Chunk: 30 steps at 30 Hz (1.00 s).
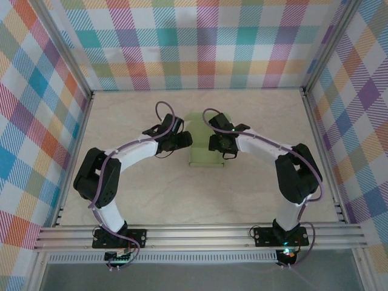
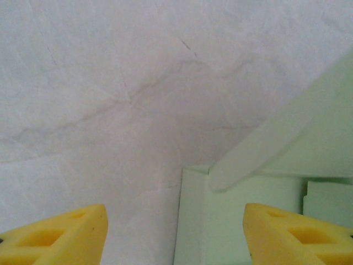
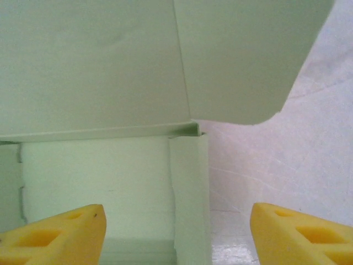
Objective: Fold the paper box
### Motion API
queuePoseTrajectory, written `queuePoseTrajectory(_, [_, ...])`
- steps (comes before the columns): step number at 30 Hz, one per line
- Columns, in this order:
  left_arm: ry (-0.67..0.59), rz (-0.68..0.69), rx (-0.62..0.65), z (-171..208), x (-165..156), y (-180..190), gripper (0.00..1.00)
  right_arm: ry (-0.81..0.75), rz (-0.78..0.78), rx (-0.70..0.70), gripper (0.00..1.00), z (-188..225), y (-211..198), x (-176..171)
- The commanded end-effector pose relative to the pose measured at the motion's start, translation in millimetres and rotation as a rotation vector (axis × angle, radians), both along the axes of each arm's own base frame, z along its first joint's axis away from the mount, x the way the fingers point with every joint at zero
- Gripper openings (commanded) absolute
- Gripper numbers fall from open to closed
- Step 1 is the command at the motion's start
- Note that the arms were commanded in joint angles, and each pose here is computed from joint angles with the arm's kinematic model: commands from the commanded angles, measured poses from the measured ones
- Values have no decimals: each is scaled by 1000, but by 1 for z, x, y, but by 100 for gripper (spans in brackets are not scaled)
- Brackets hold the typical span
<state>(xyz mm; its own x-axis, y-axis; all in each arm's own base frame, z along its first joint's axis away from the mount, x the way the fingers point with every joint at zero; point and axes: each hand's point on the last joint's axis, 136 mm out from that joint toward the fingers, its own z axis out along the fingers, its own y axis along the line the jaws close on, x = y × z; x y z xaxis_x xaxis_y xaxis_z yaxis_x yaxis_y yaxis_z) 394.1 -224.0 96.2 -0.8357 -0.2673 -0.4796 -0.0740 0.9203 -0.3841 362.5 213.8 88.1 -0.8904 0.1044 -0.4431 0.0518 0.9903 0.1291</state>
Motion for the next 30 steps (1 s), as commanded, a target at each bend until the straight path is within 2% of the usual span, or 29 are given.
queuePoseTrajectory(1, [-35,-28,-45,12,3,-2,66,-2,52,40,67,5,3,3])
queuePoseTrajectory(2, [-35,-32,-45,12,3,-2,66,15,37,33,67,1,1,2])
queuePoseTrajectory(4, [-34,-48,-58,10,2,-6,66,44,16,27,60,-7,-1,-1])
queuePoseTrajectory(6, [-21,-62,-71,5,0,-9,60,71,-9,17,51,-16,-5,-6])
queuePoseTrajectory(11, [25,-103,-119,-8,-8,-20,48,149,-31,-15,45,-38,-16,-14])
queuePoseTrajectory(14, [45,-109,-136,-16,-15,-22,44,168,-32,-18,40,-44,-16,-16])
queuePoseTrajectory(19, [61,-103,-148,-23,-23,-22,42,187,-26,-24,28,-52,-13,-13])
queuePoseTrajectory(26, [51,-84,-130,-24,-28,-14,42,214,-8,-71,2,-62,-16,-14])
queuePoseTrajectory(30, [40,-75,-115,-24,-29,-9,42,241,26,-178,0,-68,-27,-16])
